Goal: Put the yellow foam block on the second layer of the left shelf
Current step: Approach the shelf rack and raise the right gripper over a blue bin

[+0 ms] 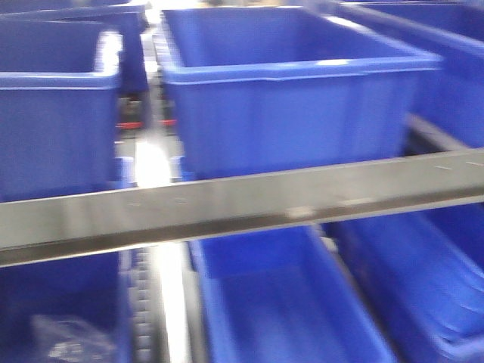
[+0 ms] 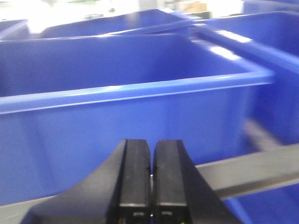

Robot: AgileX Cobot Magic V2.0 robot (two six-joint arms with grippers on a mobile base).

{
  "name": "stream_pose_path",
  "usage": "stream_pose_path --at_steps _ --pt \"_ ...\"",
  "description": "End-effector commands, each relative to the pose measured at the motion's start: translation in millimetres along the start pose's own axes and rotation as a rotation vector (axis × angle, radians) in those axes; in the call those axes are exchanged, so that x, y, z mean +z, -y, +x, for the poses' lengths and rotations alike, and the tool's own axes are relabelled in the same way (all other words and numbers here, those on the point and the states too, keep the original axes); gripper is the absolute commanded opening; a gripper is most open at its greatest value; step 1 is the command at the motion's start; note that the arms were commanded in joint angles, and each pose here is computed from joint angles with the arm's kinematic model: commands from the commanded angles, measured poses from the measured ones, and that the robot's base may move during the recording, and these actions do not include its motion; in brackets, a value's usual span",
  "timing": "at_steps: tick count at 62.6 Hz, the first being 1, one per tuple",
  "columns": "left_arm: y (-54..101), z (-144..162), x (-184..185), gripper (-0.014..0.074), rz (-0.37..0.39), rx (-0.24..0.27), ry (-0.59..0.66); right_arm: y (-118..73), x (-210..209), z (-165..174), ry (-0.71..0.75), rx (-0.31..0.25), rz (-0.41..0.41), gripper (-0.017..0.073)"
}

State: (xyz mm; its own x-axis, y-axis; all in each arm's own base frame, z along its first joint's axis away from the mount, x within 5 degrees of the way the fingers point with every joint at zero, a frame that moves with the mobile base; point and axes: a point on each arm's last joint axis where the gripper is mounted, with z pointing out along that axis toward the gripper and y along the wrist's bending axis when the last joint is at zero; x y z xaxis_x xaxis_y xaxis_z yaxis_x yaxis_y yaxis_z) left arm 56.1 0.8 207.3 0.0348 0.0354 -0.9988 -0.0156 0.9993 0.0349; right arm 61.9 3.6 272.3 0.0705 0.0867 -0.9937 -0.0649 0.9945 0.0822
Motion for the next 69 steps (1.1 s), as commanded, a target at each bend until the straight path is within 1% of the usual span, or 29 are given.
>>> stream_pose_path --at_steps 1,69 --pt "-0.1 -0.4 -1.0 0.0124 -0.004 -0.009 0.078 -1.2 -0.5 -17.8 0.113 -0.005 -0.004 0.0454" --pt "-0.1 -0.4 -1.0 0.0124 -0.004 -0.009 0.078 -1.2 -0.5 -17.8 0.113 -0.005 -0.004 0.0454"
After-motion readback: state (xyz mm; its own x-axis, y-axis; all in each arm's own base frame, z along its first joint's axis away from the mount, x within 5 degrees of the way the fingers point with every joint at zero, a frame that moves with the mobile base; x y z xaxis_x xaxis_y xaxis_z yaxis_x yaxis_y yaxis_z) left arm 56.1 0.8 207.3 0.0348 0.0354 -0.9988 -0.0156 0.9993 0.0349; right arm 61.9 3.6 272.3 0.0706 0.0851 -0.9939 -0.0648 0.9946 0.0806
